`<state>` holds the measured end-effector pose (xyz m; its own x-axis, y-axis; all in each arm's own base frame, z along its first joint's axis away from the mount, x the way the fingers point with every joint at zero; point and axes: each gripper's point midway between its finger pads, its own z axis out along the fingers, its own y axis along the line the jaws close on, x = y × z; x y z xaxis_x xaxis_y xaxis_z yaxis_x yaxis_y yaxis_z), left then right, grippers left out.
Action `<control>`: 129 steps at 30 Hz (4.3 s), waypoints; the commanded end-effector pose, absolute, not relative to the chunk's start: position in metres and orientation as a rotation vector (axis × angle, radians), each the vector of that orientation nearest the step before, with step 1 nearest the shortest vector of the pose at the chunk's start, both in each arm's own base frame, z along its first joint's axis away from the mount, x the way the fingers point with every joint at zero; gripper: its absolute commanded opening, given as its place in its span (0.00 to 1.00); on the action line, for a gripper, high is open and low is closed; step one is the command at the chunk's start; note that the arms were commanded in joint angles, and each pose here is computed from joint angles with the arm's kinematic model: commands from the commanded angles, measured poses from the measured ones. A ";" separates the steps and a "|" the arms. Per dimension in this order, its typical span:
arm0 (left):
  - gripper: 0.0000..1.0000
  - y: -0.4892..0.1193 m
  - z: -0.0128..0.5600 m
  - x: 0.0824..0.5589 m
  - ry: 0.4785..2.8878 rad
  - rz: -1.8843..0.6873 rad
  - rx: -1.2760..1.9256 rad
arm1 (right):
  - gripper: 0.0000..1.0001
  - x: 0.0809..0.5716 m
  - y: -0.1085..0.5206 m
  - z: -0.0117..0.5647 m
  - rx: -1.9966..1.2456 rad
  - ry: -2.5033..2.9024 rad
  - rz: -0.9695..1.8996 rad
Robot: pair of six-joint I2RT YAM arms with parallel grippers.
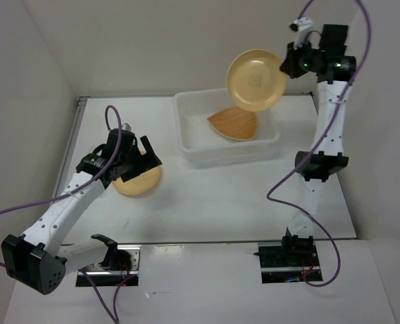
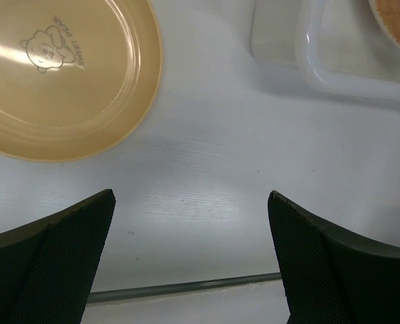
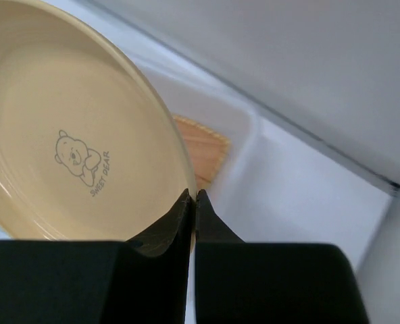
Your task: Place the mixed dishes into the plastic bin
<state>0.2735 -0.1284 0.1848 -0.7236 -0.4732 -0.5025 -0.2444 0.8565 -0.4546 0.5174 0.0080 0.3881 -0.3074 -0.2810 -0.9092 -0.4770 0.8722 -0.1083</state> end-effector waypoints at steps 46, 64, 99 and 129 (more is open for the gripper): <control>1.00 -0.069 0.056 0.228 2.253 -0.403 -1.358 | 0.58 0.413 0.047 0.294 -0.511 2.259 0.300; 0.96 -0.043 0.017 0.255 2.124 -0.319 -1.664 | 0.59 0.352 -0.006 0.217 -0.199 2.376 0.202; 0.00 -0.155 0.281 0.511 2.179 -0.650 -0.598 | 0.60 0.288 -0.131 0.122 0.380 2.575 -0.507; 0.00 -0.360 0.124 0.547 2.440 -0.799 -0.307 | 0.62 0.286 -0.142 0.135 0.470 2.446 -0.723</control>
